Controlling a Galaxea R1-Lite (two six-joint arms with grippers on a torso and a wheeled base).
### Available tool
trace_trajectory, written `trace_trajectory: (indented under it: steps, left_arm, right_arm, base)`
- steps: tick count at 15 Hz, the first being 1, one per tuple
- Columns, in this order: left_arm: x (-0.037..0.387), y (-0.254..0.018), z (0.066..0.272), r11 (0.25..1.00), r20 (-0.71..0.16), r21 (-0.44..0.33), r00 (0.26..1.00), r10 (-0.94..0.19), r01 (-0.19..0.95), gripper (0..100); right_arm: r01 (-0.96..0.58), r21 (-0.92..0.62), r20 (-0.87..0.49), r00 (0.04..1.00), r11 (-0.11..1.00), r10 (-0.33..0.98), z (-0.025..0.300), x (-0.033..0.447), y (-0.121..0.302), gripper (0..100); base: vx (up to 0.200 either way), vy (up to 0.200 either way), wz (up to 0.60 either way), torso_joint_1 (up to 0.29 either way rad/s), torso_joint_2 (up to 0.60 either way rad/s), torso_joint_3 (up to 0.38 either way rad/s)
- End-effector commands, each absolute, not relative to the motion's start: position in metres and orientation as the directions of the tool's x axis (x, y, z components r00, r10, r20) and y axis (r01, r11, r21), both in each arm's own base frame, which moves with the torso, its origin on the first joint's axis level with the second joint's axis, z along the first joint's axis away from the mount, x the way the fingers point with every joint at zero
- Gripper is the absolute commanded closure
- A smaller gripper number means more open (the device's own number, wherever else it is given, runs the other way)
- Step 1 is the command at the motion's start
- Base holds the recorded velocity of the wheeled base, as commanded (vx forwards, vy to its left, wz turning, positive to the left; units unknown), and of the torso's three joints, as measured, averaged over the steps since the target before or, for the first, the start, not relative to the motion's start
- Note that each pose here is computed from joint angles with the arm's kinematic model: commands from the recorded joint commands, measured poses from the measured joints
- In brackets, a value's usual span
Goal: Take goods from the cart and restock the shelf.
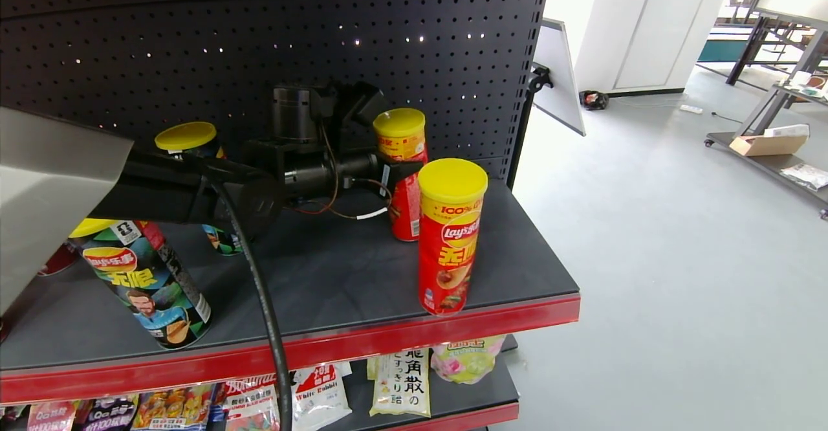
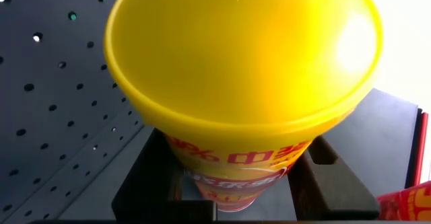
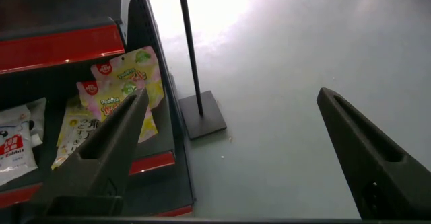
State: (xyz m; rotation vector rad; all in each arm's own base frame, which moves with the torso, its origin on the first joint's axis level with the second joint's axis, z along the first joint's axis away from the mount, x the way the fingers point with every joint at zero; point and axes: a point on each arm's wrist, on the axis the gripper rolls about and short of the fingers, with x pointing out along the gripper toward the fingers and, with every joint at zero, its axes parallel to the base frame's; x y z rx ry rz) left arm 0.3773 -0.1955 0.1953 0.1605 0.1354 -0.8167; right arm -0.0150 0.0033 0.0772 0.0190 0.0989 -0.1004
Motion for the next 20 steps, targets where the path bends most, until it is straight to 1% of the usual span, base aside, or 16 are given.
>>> trace_trajectory:
  steps: [1,7,8,14,17,20]
  left_arm:
    - [0.376,-0.195,0.198,0.673,-0.178,0.096,0.678,-0.714,0.734,100]
    - [0.377,-0.195,0.196,0.674,-0.184,0.097,0.679,-0.711,0.732,100]
    - [0.377,-0.195,0.193,0.673,-0.191,0.094,0.676,-0.711,0.734,0]
    - [0.373,-0.193,0.195,0.678,-0.194,0.088,0.68,-0.707,0.73,0]
    - [0.352,-0.181,0.203,0.682,-0.204,0.085,0.683,-0.702,0.726,0]
    - [0.325,-0.163,0.215,0.707,-0.204,0.087,0.707,-0.677,0.702,0]
  right_arm:
    - [0.101,0.014,-0.101,0.99,0.995,-0.099,0.077,-0.015,0.003,0]
    - [0.101,0.014,-0.099,0.99,0.995,-0.099,0.077,-0.015,0.003,0]
    - [0.101,0.014,-0.101,0.99,0.995,-0.099,0.077,-0.015,0.003,0]
    - [0.101,0.014,-0.101,0.99,0.995,-0.099,0.077,-0.015,0.003,0]
    - [0.101,0.014,-0.101,0.99,0.995,-0.099,0.077,-0.015,0.003,0]
    - [0.101,0.014,-0.099,0.99,0.995,-0.099,0.077,-0.015,0.003,0]
  base:
    - [0.0,0.0,0.0,0.0,0.0,0.0]
    - [0.0,0.0,0.0,0.0,0.0,0.0]
    - [0.0,0.0,0.0,0.0,0.0,0.0]
    - [0.0,0.0,0.0,0.0,0.0,0.0]
    - [0.0,0.0,0.0,0.0,0.0,0.0]
    - [0.0,0.0,0.0,0.0,0.0,0.0]
